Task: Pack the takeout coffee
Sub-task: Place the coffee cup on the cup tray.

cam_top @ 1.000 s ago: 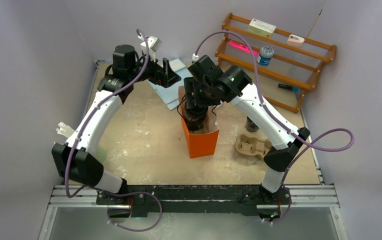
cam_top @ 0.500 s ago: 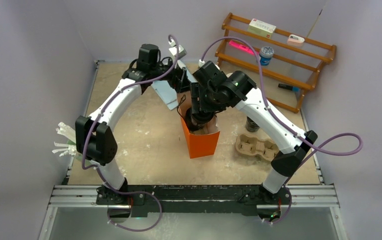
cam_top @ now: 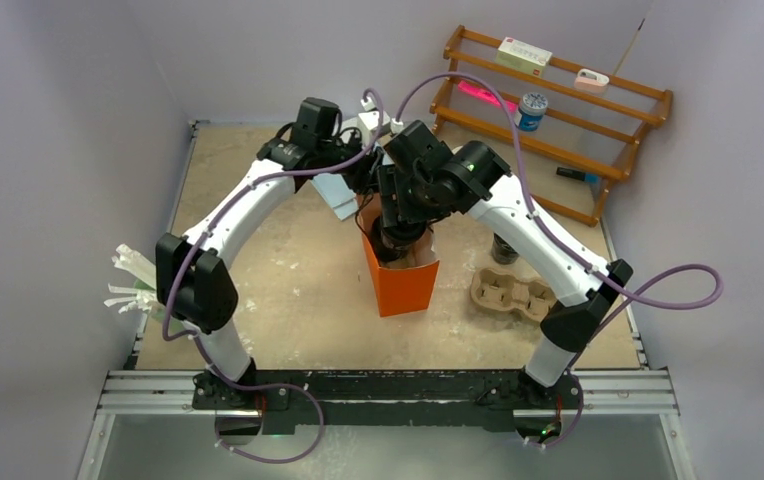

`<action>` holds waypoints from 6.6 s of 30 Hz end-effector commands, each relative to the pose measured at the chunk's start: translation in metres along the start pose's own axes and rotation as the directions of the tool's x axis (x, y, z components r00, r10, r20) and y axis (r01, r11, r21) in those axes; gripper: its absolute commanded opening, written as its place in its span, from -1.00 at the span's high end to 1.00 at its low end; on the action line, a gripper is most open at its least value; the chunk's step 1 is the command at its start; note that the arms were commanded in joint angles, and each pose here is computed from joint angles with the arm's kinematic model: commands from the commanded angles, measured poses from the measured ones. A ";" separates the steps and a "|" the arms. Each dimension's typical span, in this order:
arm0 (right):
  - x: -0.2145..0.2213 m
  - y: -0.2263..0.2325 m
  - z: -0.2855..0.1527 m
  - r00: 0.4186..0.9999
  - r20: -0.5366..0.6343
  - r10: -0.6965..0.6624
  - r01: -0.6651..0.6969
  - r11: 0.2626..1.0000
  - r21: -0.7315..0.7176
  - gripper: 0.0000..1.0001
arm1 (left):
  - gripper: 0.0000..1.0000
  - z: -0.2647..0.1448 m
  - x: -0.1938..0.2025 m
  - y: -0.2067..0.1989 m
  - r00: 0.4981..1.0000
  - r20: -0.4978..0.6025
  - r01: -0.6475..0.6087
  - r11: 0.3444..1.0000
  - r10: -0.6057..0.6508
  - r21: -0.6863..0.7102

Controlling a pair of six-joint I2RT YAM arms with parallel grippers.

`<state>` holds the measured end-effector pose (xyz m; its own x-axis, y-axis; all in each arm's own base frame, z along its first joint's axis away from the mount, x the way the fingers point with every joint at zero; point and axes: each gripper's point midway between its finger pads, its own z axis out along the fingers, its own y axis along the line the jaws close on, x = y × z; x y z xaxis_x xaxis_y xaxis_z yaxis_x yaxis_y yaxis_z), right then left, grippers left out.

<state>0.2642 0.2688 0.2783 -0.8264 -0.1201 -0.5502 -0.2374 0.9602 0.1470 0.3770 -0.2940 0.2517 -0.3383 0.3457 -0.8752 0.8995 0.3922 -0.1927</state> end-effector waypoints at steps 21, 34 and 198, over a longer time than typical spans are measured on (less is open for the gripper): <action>0.003 0.020 -0.021 0.956 0.036 -0.291 0.291 0.957 0.007 1.00 | 1.00 -0.048 0.000 -0.029 0.975 0.020 0.218 0.945 -0.220 -0.242; 0.004 0.054 -0.002 0.995 -0.011 -0.103 0.102 0.993 -0.053 1.00 | 1.00 -0.043 0.013 -0.038 0.903 -0.011 0.415 0.877 -0.430 -0.241; 0.064 -0.030 0.031 0.938 0.022 -0.345 0.344 0.938 0.033 1.00 | 1.00 -0.008 -0.011 -0.078 0.862 -0.113 0.507 0.847 -0.494 0.158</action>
<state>0.2389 0.2324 0.1863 -0.7095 -0.4599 -0.5339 -0.4582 0.8767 -0.1462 0.3286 -0.3251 0.2689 -0.7451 0.1802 -0.6421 0.6520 0.3993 -0.6446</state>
